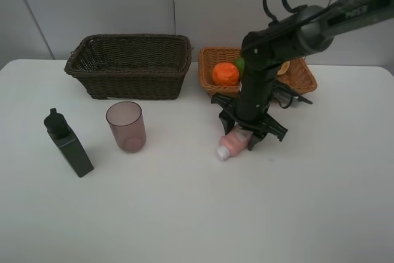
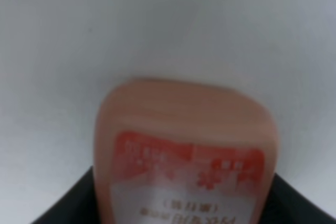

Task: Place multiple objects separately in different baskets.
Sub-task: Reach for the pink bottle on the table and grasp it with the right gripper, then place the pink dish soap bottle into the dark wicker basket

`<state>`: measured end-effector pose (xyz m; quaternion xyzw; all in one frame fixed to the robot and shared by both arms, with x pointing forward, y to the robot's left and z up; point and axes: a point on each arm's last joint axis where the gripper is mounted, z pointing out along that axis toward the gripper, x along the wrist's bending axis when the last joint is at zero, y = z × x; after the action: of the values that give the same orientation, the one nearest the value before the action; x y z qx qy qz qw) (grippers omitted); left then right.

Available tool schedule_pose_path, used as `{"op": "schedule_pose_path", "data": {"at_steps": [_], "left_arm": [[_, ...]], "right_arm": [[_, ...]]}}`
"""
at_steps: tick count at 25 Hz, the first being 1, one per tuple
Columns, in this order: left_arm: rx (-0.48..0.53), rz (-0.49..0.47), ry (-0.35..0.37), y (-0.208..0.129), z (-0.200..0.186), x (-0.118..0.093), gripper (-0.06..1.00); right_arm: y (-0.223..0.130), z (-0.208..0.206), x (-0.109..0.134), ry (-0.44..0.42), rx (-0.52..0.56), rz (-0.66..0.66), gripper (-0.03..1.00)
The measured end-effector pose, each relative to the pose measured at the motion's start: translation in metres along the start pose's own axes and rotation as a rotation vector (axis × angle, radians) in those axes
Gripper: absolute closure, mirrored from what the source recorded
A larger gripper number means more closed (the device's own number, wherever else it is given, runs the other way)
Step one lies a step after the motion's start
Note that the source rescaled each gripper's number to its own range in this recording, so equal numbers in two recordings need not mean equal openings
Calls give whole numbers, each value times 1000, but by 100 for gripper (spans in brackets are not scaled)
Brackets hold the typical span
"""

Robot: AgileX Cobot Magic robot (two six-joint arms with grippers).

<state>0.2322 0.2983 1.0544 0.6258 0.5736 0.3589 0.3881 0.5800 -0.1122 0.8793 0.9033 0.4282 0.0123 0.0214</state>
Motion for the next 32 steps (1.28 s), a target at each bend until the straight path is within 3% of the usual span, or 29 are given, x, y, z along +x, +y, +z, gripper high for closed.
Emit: {"op": "schedule_pose_path", "data": {"at_steps": [15, 19, 22, 27, 32], "left_arm": [[0, 0, 0, 0, 0, 0, -5], [0, 0, 0, 0, 0, 0, -5], [0, 0, 0, 0, 0, 0, -5], [0, 0, 0, 0, 0, 0, -5], [0, 0, 0, 0, 0, 0, -5]], "right_arm": [[0, 0, 0, -1, 0, -4, 95], [-1, 0, 0, 1, 6, -79, 96], [-5, -7, 3, 20, 14, -203, 96], [-9, -61, 21, 128, -67, -627, 96], [-21, -112, 40, 148, -113, -990, 96]]}}
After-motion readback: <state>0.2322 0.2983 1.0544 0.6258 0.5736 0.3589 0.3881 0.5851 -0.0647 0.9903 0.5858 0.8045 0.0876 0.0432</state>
